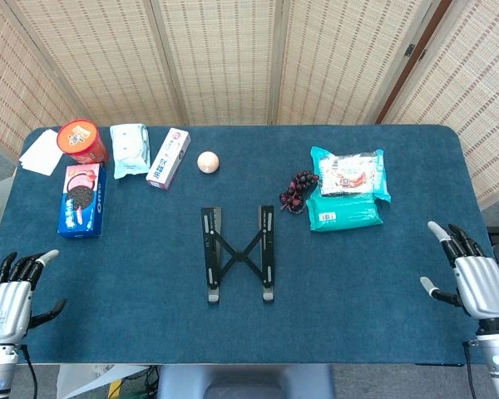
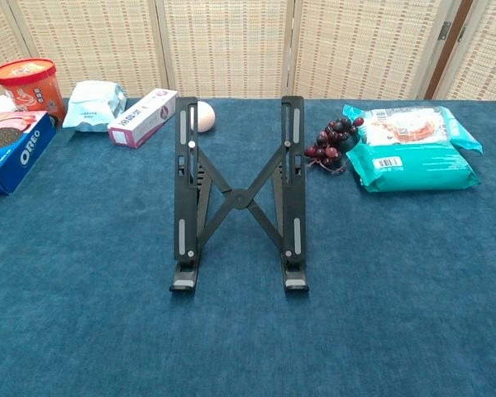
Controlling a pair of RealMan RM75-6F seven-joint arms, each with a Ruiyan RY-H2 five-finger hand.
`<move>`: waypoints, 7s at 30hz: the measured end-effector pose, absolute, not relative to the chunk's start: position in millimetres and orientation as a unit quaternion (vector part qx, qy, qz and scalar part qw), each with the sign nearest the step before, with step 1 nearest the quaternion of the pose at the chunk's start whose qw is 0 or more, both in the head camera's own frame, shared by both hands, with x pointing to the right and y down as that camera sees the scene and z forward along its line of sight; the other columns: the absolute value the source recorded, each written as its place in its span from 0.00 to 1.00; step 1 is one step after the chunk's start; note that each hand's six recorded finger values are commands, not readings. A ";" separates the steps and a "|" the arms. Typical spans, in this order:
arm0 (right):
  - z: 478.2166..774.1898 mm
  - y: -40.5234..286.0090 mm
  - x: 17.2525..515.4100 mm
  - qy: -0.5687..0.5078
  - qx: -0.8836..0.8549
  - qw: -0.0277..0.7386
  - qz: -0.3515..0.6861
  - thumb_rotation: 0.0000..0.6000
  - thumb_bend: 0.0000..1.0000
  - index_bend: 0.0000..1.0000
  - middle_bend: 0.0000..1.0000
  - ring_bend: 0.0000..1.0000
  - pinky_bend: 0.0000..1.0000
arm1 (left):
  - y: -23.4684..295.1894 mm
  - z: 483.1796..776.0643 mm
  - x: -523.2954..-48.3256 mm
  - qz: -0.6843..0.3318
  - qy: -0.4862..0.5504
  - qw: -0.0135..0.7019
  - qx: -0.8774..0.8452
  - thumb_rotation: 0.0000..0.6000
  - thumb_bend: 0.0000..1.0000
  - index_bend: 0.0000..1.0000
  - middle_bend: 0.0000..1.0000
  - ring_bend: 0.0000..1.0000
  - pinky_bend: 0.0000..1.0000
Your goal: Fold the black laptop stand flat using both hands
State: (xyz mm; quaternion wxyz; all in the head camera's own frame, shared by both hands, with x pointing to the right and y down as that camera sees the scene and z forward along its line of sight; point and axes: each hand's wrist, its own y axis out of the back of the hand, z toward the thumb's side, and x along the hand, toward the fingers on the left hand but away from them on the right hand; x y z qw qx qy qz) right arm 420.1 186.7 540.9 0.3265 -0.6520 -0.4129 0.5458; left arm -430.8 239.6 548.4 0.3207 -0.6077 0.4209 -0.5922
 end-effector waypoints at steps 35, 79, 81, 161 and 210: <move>564.0 114.2 322.7 -0.428 -0.825 0.109 0.352 1.00 0.20 0.00 0.09 0.01 0.18 | 240.6 547.8 -426.1 -0.578 0.416 0.319 -0.625 1.00 0.19 0.17 0.21 0.17 0.06; 677.8 64.0 165.1 -0.400 -0.877 -0.155 0.217 1.00 0.03 0.00 0.09 0.00 0.16 | 237.9 551.8 -429.9 -0.582 0.414 0.312 -0.627 1.00 0.19 0.17 0.21 0.17 0.06; 681.6 63.8 161.5 -0.400 -0.876 -0.165 0.214 1.00 0.03 0.00 0.10 0.00 0.16 | 237.9 552.0 -430.4 -0.583 0.414 0.312 -0.626 1.00 0.19 0.17 0.21 0.17 0.06; 631.8 178.4 159.8 -0.289 -0.923 -0.196 0.161 1.00 0.04 0.00 0.16 0.03 0.16 | 240.3 550.7 -430.0 -0.584 0.412 0.311 -0.627 1.00 0.19 0.17 0.21 0.17 0.06; 666.8 204.8 170.7 -0.295 -0.904 -0.257 0.174 1.00 0.04 0.00 0.14 0.03 0.16 | 238.0 557.1 -425.1 -0.580 0.401 0.304 -0.640 1.00 0.19 0.17 0.21 0.17 0.06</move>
